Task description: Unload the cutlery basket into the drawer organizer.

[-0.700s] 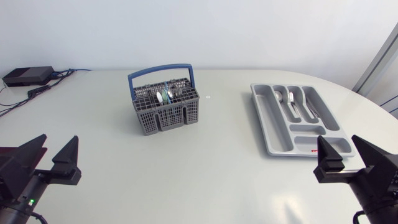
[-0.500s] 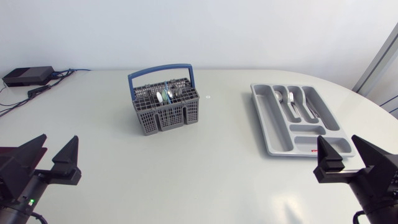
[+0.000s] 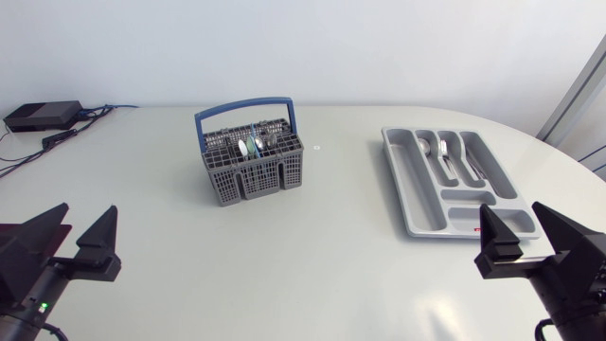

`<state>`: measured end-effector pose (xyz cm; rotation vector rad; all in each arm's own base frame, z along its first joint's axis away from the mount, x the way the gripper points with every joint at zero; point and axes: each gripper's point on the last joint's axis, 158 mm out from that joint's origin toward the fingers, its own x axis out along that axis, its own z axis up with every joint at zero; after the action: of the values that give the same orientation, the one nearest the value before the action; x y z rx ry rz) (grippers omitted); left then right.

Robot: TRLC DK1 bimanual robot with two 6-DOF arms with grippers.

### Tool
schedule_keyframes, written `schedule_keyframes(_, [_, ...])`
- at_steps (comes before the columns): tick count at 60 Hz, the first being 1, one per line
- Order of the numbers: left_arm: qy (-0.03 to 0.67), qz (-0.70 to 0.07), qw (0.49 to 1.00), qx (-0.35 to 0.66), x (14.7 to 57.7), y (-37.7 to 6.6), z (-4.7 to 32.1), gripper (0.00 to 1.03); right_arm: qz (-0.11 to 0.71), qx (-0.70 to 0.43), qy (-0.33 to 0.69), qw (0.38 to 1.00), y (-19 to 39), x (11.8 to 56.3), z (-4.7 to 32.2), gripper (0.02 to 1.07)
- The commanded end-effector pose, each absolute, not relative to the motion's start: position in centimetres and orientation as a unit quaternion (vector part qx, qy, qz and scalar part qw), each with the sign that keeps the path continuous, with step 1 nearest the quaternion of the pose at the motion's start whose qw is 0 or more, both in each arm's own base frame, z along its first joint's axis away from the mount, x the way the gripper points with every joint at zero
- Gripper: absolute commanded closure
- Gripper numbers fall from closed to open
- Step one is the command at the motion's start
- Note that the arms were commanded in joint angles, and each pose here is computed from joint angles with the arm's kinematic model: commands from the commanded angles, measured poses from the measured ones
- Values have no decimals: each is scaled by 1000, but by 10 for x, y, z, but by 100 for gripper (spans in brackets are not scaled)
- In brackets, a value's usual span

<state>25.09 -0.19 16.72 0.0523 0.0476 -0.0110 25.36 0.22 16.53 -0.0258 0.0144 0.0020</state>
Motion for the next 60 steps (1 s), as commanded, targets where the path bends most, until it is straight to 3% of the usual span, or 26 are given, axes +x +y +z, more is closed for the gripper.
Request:
schedule_keyframes(1, [-8,-10,999,30,245,-4,206,4,8,1,-7,1000,7,254,178,6])
schedule_keyframes(32, [154,-53,986,22,314,-31,207,8,86,-7,93,992,81,331,196,6])
schedule_keyframes(46, [224,-85,970,47,354,-40,188,17,111,-38,190,975,120,376,166,6])
schedule_keyframes(60, [271,-95,954,86,397,-27,172,18,139,-59,258,954,155,407,135,6])
